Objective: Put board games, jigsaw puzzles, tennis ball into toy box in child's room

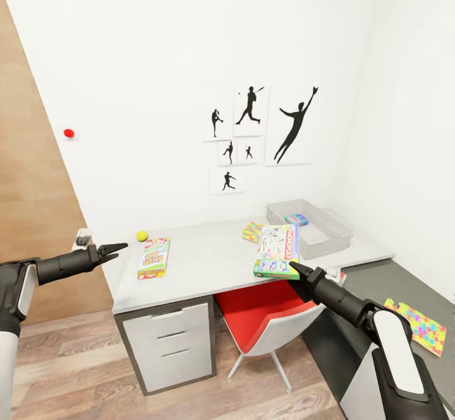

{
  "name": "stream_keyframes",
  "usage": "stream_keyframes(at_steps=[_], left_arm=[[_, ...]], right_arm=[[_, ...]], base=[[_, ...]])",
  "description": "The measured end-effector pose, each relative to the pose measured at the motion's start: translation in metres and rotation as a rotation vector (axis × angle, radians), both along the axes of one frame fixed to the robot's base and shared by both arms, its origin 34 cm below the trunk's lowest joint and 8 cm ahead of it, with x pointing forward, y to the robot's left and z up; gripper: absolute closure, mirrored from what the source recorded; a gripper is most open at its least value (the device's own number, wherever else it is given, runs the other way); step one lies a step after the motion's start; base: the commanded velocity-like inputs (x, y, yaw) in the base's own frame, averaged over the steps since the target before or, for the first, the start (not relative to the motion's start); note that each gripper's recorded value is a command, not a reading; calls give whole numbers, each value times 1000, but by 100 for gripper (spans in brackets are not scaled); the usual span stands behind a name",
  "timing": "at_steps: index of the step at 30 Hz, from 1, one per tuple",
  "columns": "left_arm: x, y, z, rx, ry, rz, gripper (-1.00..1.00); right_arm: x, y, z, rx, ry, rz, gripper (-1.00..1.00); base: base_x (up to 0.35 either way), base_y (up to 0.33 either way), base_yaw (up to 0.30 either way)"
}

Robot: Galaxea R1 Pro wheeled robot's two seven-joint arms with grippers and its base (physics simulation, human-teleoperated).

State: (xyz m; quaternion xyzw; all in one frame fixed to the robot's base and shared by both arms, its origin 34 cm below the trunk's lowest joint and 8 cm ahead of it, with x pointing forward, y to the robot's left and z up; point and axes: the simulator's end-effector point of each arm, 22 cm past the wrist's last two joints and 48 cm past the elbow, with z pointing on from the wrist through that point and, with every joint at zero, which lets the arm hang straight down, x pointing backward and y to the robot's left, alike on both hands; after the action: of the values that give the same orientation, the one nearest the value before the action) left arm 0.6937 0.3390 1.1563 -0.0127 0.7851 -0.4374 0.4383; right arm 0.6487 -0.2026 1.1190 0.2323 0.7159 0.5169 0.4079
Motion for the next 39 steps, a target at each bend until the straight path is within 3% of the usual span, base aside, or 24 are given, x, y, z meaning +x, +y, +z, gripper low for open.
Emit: stream_keyframes(at_steps=[22,39], left_arm=[[1,0,-2,4,1,0,-100],[0,-1,0,-2,-6,-7,-100]], right_arm=[[1,1,-3,3,6,-2,100],[1,0,-4,-1,8,-3,100]], base=[[42,1,-33],[163,-16,-255]])
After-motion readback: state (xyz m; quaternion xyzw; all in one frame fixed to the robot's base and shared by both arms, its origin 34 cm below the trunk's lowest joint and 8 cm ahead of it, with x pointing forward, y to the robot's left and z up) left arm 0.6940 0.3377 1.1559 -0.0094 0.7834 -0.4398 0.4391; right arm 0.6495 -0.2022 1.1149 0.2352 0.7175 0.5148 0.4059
